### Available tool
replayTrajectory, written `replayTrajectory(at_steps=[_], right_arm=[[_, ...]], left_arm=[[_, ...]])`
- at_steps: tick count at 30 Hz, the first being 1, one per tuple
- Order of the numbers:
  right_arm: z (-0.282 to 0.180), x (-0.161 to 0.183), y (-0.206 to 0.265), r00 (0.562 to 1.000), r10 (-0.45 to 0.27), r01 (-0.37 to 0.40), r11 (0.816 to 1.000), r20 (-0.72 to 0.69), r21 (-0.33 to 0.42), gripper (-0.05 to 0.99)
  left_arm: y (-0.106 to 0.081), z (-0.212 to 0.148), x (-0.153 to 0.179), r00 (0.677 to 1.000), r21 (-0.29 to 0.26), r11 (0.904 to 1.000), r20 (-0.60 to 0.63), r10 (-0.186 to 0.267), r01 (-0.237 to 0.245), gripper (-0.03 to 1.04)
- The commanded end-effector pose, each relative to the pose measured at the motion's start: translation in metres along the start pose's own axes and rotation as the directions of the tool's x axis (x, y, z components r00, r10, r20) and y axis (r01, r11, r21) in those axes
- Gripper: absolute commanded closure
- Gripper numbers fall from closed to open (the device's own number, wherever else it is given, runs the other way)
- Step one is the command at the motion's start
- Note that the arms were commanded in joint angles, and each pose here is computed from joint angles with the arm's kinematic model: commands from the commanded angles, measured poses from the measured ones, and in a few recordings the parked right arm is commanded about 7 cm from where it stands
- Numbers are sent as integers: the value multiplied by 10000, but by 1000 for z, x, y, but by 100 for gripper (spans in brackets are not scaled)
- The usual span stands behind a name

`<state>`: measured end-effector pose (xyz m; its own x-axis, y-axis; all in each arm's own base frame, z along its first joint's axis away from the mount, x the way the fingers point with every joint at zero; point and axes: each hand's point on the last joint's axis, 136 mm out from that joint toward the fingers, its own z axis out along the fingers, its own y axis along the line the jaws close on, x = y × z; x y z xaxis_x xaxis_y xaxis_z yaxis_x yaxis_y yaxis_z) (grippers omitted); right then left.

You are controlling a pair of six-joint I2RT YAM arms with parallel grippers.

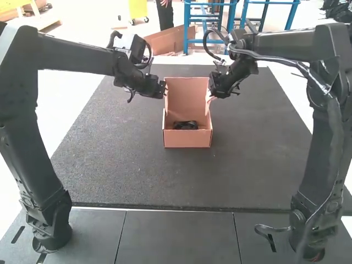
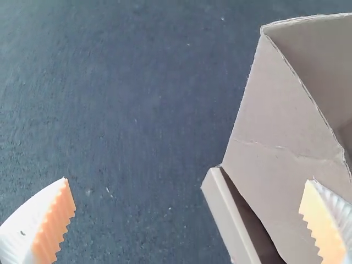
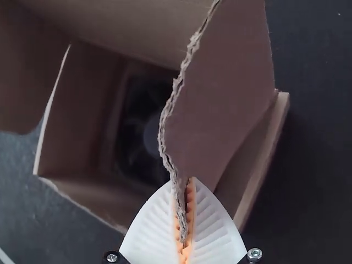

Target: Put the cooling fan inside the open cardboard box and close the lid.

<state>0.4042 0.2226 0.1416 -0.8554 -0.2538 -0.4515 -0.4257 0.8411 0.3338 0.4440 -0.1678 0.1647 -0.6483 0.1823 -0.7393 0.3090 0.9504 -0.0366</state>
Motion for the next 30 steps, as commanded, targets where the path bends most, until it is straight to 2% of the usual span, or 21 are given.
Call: replayTrajectory(at_steps=[1, 15, 21, 27, 30], right_arm=[[-14, 1, 17, 9994, -242, 248, 9994, 238, -240, 94], [-11, 30, 18, 9996, -175, 168, 9994, -216, -290, 94], [-2, 47, 16, 9980, -174, 156, 9994, -611, -299, 94], [7, 69, 5, 9929, -415, 444, 9987, -1112, 237, 94], [9, 77, 3, 9904, -538, 600, 9972, -1276, 453, 94]], left_arm=[[-9, -13, -6, 9994, 247, 9996, 322, 115, -123, 4], [-19, -21, 11, 9996, 760, 9970, 246, 152, -170, 4], [-25, -28, 25, 9995, 873, 9957, 62, 301, -305, 4], [-24, -42, 37, 9993, 861, 9956, -9, 370, -368, 4], [-22, -52, 40, 9982, 804, 9949, 13, 604, -603, 4]])
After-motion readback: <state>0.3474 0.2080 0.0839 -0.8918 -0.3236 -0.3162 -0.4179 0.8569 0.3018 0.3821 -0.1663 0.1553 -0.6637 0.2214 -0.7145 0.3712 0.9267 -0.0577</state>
